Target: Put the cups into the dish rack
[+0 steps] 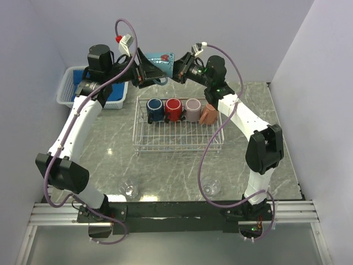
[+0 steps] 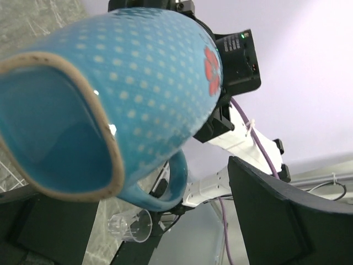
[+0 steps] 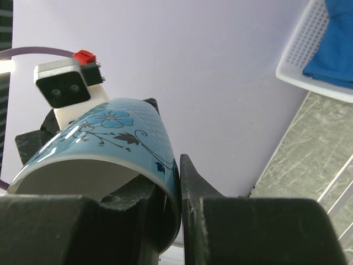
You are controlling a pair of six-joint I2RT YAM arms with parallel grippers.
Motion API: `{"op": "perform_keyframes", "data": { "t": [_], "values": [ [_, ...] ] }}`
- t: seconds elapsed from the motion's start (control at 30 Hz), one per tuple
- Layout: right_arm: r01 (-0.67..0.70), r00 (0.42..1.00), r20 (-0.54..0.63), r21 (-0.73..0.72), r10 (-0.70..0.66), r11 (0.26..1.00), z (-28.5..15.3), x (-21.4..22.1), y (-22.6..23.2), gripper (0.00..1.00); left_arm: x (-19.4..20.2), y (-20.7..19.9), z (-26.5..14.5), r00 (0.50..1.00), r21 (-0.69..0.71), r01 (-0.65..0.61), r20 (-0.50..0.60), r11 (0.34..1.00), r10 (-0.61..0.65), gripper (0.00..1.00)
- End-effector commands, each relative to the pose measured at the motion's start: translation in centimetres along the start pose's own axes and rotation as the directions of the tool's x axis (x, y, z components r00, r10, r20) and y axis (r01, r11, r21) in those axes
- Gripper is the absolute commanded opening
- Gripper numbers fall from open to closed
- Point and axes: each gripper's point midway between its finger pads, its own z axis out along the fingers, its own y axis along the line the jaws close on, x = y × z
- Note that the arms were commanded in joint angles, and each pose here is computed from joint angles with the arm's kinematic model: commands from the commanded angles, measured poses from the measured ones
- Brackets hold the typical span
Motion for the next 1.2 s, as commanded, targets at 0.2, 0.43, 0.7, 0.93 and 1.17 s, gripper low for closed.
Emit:
{"op": "perform_keyframes", "data": {
  "t": [0.2,0.43,0.7,0.93,1.17],
  "values": [
    [0.063,0.998,-0.009,-0.067,-0.064,0.996,-0.1,1.3,2.5,0.0,-2.5,-3.7,0.5,0.994,0.061,0.028,0.1,0.998,-0.034,0.81],
    [0.067,0.998,0.014,-0.042,-0.067,0.997,0.5,1.0,1.3,0.0,-3.4,-5.0,1.0,0.988,0.079,0.085,0.123,0.993,-0.095,0.53],
    [0.075,0.997,0.003,0.01,-0.075,0.997,2.7,2.1,-0.7,0.0,-3.0,-7.1,1.9,0.992,0.154,0.088,0.076,0.984,-0.1,0.47],
    [0.053,0.999,-0.013,0.016,-0.052,0.998,2.9,2.7,-1.4,0.0,-2.0,-6.8,2.1,0.992,0.163,0.107,0.05,0.981,-0.116,0.08],
    [0.023,0.998,-0.06,0.066,-0.019,0.998,1.8,3.5,-2.3,0.09,-3.2,-6.1,0.7,0.996,0.174,0.052,0.066,0.983,-0.064,0.01]
  ]
}}
